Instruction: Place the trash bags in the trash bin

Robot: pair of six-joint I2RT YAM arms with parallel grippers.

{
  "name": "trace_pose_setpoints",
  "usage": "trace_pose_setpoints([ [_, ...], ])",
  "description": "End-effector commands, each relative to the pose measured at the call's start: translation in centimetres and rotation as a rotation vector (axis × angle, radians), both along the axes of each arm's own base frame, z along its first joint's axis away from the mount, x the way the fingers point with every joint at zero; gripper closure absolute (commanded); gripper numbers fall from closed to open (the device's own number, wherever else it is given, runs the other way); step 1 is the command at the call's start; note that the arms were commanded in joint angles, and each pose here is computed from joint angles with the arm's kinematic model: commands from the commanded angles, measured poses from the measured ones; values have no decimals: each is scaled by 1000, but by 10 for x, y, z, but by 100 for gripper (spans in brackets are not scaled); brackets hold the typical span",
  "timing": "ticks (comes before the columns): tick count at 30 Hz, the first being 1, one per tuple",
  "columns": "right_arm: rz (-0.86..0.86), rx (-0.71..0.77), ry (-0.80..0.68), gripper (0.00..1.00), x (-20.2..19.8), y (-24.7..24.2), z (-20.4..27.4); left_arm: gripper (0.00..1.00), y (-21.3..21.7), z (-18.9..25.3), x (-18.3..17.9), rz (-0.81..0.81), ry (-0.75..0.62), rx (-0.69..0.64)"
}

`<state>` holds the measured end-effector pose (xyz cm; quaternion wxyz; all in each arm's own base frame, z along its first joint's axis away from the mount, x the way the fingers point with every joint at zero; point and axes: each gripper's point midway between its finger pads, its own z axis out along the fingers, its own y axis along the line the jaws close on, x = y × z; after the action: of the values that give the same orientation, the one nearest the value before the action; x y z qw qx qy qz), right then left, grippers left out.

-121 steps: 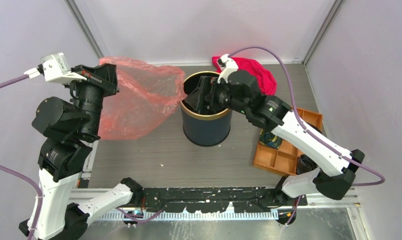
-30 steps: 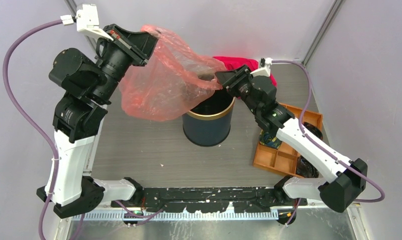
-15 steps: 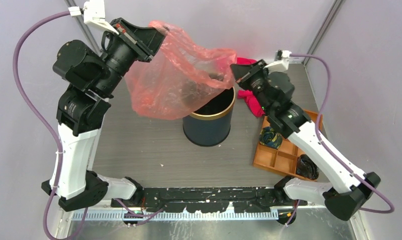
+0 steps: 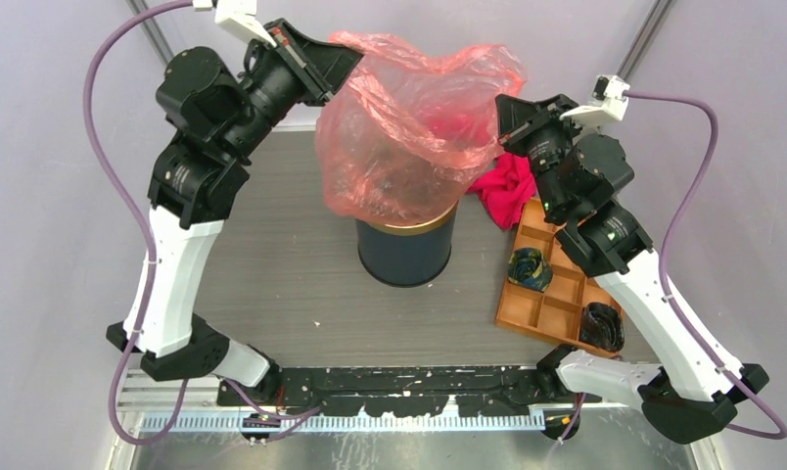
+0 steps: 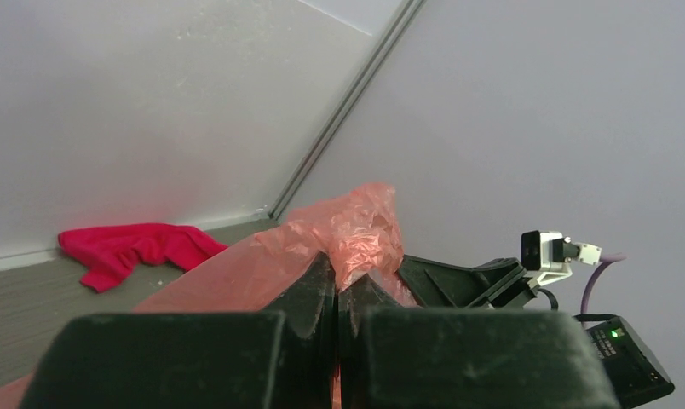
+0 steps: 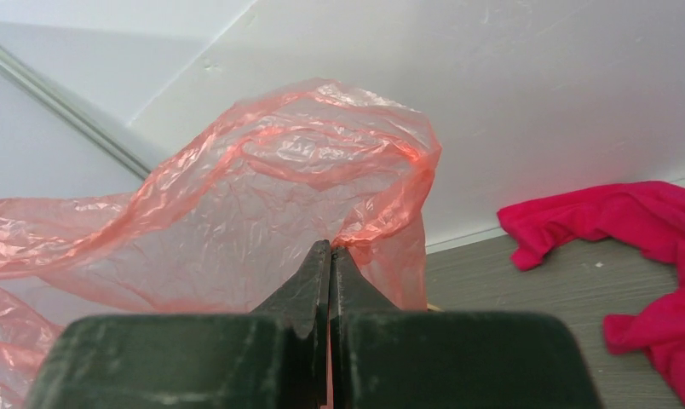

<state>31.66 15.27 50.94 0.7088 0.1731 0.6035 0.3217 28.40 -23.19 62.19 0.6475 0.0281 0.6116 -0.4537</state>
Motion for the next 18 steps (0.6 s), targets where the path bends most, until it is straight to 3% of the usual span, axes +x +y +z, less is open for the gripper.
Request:
trace_pose_setpoints([
  [1, -79, -54, -36, 100, -1, -18, 16, 100, -8, 0, 7, -62, 10, -17],
  [8, -125, -78, -57, 99, -3, -28, 28, 99, -17, -19, 43, -163, 92, -84],
  [18, -169, -125, -41, 99, -11, -45, 26, 99, -46, -45, 65, -275, 169, -98],
])
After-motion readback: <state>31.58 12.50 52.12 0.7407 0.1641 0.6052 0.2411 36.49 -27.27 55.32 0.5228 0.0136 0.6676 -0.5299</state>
